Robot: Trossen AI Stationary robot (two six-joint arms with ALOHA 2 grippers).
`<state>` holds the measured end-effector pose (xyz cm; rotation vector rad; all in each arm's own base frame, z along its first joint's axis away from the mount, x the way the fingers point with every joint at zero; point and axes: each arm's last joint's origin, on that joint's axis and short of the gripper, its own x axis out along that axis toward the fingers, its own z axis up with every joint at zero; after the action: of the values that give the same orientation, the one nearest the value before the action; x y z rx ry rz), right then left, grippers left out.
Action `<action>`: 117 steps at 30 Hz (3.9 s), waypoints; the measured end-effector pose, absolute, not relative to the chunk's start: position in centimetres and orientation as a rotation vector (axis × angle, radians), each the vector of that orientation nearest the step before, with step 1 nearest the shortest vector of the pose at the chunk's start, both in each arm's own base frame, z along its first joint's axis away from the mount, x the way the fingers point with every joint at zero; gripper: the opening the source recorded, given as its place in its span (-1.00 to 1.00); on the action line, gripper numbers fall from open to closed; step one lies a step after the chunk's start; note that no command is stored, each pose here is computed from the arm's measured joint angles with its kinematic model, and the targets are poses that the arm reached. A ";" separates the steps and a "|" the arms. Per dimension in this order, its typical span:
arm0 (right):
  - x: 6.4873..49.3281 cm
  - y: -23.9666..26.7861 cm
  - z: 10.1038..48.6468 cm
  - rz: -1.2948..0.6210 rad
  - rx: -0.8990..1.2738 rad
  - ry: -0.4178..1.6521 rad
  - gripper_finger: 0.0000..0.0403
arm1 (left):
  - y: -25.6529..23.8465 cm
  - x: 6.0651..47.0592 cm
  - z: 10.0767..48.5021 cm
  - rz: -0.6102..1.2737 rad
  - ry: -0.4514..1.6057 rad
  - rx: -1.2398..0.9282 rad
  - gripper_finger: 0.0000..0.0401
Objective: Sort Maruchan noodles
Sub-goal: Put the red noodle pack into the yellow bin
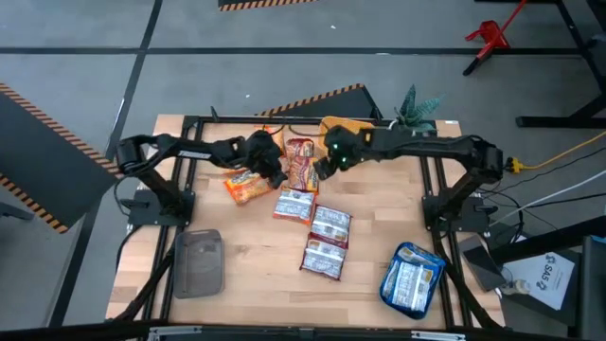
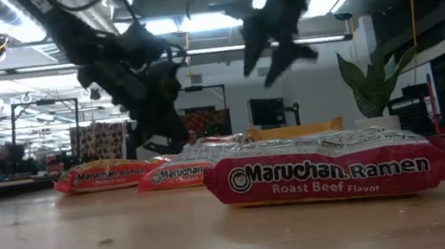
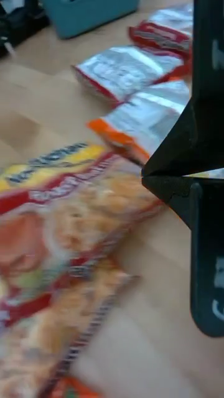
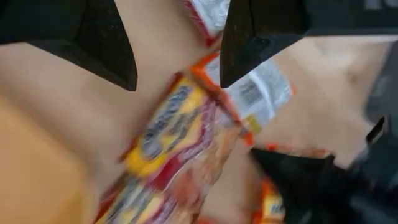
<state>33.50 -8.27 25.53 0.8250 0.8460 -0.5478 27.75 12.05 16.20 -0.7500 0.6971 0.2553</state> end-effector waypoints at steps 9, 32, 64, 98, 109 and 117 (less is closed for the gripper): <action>31.6 -7.5 18.8 -0.496 0.965 0.780 0.06 | 13.7 31.1 15.9 0.314 0.691 -0.721 -1.00; 32.1 -9.0 11.3 -0.397 0.919 0.491 0.06 | 13.2 31.5 13.9 0.370 0.833 -0.702 -1.00; 35.0 -9.2 11.3 -0.185 0.944 0.472 -0.74 | 13.0 30.7 17.2 0.336 0.737 -0.790 -1.00; 21.5 -14.8 24.5 -0.783 1.068 0.466 -0.99 | 13.2 19.4 32.8 0.504 0.234 -0.563 -1.00; 20.3 -14.8 26.7 -0.969 0.935 0.654 -0.99 | 13.5 19.3 32.7 0.534 0.230 -0.560 -1.00; 21.2 -15.6 28.1 -1.020 0.854 0.826 -0.99 | 13.6 19.3 32.7 0.535 0.234 -0.556 -1.00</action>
<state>21.17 -15.62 28.09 0.8537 0.8262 -1.0197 19.34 13.56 32.66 -0.5557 0.2341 0.5347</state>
